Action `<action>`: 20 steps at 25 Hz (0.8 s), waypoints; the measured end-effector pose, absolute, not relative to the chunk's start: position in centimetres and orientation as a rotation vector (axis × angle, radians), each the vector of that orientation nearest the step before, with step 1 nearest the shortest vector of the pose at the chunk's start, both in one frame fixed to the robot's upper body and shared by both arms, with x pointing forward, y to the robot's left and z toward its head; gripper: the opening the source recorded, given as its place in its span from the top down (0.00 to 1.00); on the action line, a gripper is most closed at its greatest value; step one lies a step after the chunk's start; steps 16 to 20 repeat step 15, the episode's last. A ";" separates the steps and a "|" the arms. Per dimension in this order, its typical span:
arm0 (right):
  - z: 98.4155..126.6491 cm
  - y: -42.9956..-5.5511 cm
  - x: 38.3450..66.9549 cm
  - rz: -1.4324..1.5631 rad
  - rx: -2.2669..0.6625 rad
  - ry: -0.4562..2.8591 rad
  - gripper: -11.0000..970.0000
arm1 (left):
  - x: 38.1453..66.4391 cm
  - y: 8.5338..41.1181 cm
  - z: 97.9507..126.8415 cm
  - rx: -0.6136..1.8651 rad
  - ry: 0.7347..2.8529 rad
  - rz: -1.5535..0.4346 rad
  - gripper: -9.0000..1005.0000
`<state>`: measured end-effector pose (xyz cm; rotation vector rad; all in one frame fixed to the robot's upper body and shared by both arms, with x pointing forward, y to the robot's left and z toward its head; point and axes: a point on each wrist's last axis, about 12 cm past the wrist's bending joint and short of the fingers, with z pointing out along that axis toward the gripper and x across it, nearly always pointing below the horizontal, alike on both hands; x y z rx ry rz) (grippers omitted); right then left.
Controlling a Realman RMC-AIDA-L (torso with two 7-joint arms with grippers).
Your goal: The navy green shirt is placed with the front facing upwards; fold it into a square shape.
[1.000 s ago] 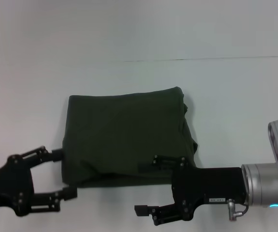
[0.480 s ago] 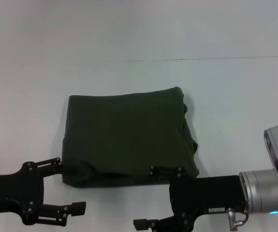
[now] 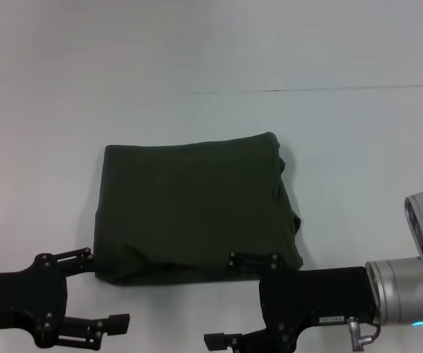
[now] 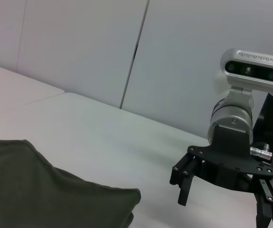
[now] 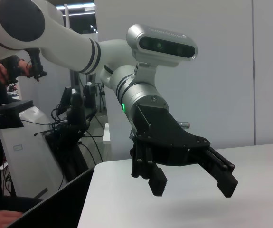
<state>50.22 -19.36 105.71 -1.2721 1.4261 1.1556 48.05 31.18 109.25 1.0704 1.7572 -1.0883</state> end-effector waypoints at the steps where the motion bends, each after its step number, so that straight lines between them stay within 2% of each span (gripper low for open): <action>1: 105.7 -19.4 50.2 1.156 -1.271 1.427 0.06 | 48.1 31.2 109.2 1.070 1.757 -1.088 0.05; 20: 105.6 -19.6 50.2 1.153 -1.256 1.438 0.06 | 48.0 31.3 109.2 1.070 1.750 -1.078 0.05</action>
